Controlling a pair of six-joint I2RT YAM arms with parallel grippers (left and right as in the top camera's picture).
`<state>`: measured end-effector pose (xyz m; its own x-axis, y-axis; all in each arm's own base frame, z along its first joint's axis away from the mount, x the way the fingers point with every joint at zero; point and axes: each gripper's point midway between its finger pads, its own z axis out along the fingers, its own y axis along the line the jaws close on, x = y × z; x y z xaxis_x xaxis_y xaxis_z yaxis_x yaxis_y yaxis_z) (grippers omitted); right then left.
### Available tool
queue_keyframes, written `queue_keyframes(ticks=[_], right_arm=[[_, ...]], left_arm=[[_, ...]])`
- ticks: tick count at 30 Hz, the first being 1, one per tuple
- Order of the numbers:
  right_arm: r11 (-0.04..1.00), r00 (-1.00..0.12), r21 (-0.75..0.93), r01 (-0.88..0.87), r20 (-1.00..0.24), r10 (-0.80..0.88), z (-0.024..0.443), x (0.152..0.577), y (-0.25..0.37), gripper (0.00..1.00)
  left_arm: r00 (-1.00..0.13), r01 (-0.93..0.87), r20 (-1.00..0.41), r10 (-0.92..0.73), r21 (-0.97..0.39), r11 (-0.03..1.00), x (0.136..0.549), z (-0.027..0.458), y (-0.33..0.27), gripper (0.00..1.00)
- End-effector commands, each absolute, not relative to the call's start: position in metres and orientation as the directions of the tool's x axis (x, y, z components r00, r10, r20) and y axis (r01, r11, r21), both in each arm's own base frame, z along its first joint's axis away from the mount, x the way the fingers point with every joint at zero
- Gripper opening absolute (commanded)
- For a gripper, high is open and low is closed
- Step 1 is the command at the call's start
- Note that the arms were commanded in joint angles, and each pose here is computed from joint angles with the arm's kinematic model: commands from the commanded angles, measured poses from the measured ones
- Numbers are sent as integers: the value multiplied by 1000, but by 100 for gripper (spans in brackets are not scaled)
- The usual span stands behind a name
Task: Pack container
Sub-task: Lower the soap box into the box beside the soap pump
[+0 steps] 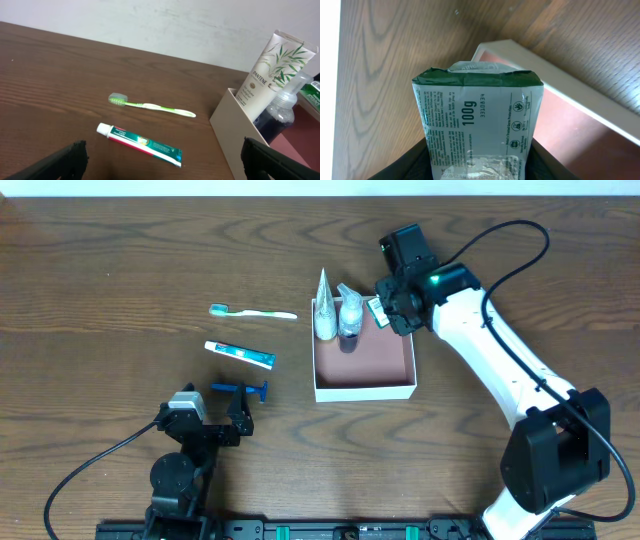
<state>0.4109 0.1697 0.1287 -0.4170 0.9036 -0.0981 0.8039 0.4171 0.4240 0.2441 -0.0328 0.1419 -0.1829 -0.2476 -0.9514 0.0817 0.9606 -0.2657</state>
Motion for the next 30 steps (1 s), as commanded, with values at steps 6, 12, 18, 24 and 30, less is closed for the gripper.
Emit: queue_keyframes(ticks=[6, 12, 18, 24, 30], right_arm=[[408, -406, 431, 804, -103, 908, 124, 412, 189, 34], [408, -405, 428, 806, -104, 908, 123, 412, 188, 34], [408, -400, 428, 807, -113, 909, 124, 413, 186, 57], [408, -399, 428, 806, -114, 910, 124, 413, 186, 64], [423, -410, 431, 797, -129, 903, 125, 415, 184, 67]], left_arm=[[-227, 48, -947, -228, -245, 968, 243, 124, -29, 98], [-227, 48, -947, -228, -245, 968, 243, 124, -29, 98], [-227, 48, -947, -228, -245, 968, 243, 124, -29, 98], [-227, 48, -947, -228, -245, 968, 243, 124, -29, 98], [-227, 48, -947, -228, -245, 968, 243, 124, -29, 98]])
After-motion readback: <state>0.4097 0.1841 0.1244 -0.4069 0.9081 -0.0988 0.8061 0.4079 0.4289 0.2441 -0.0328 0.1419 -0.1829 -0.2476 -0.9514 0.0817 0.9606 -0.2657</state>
